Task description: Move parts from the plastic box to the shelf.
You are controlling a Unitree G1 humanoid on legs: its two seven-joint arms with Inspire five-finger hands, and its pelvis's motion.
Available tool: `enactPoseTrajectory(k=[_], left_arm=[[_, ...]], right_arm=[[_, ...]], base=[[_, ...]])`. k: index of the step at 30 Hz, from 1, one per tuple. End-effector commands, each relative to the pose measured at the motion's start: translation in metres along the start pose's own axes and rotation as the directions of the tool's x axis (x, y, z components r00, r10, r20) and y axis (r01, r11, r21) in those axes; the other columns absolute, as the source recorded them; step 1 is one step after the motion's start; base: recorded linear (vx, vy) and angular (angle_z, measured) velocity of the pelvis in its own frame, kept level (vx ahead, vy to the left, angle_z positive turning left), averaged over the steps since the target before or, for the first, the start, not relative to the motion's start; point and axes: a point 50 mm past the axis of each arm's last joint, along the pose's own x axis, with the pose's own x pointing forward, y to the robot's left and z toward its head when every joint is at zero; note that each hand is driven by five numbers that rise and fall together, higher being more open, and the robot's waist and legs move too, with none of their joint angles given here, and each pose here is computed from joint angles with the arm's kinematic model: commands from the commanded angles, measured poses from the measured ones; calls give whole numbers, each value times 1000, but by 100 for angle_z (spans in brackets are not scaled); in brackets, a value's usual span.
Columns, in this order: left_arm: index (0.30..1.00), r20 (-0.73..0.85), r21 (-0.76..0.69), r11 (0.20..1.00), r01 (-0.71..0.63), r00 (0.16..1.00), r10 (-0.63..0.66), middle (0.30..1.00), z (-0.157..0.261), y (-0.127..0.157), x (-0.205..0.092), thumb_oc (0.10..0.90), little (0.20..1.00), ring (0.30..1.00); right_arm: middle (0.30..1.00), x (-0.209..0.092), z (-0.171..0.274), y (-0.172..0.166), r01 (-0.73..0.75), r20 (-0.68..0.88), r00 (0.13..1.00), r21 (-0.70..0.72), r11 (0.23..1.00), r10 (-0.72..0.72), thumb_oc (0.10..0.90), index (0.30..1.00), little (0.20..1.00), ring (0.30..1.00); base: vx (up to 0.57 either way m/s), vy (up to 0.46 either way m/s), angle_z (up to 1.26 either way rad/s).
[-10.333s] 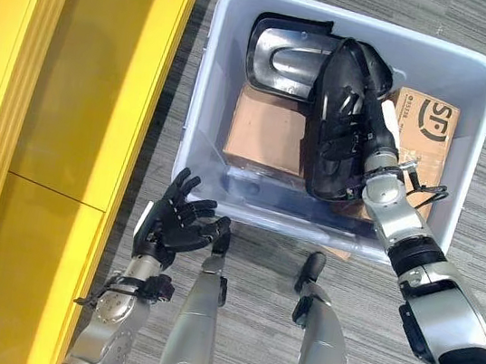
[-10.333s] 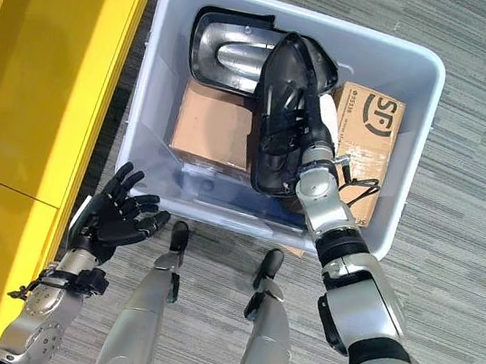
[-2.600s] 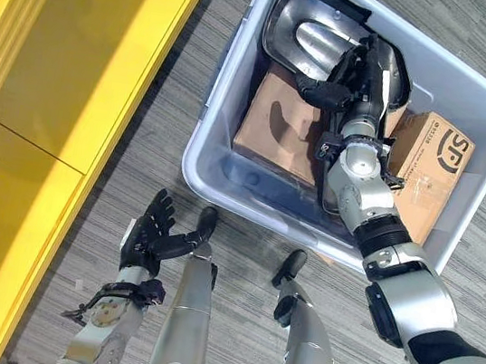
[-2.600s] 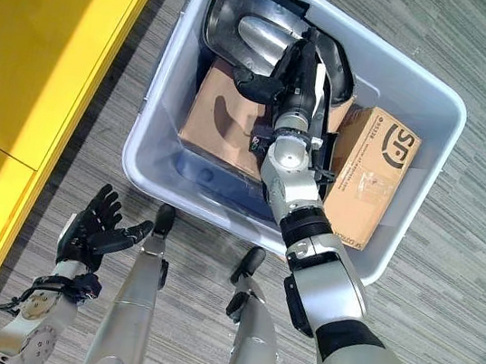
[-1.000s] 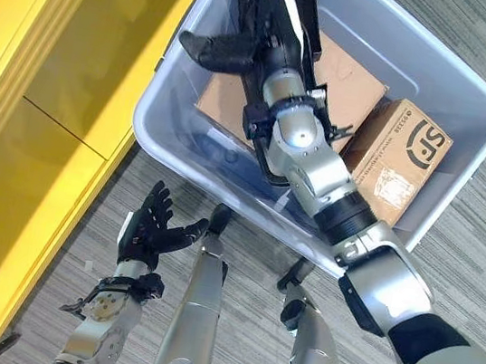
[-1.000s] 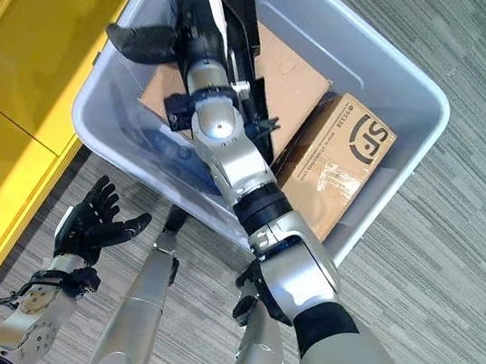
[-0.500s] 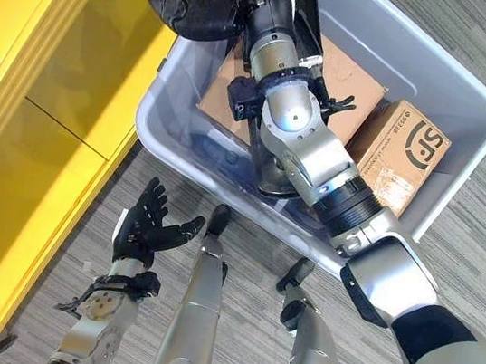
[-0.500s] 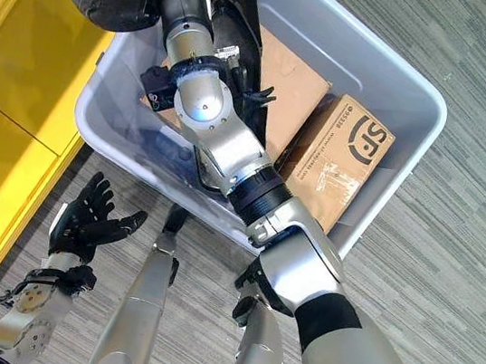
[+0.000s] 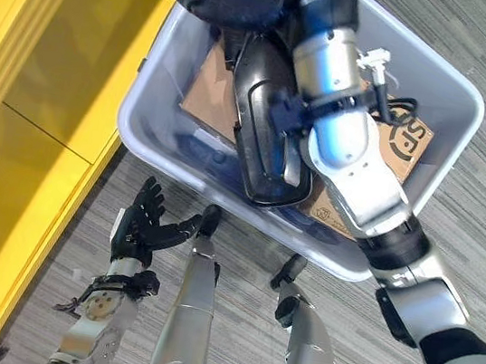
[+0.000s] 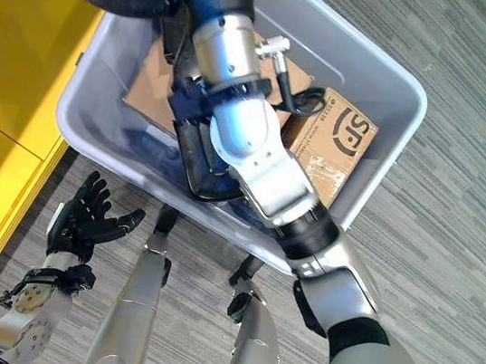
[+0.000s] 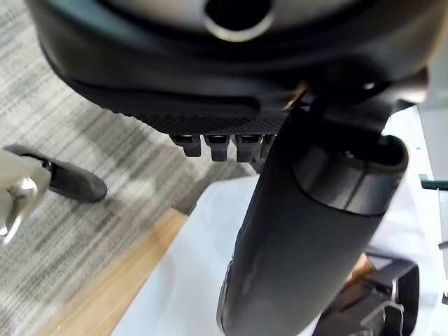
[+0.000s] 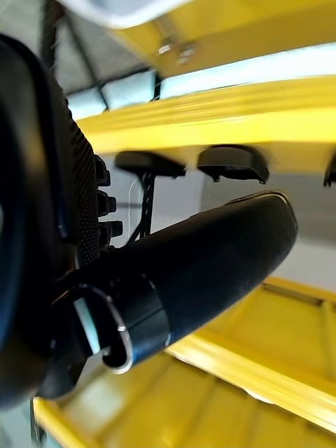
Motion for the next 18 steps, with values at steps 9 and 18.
enactPoseTrajectory(k=[9,18], left_arm=[[1000,104,9,1000,24,994,-25,1000,21,4,-21,900,1000,1000],[1000,85,32,999,42,995,-44,1000,16,7,-26,900,1000,1000]], right_arm=[[1000,-44,33,-58,70,208,978,-359,931,7,900,1000,1000,1000],[1000,-80,4,-77,-92,-12,994,-597,797,106,900,1000,1000,1000]], base=[[-4,-6,-5],[-2,-11,-2]])
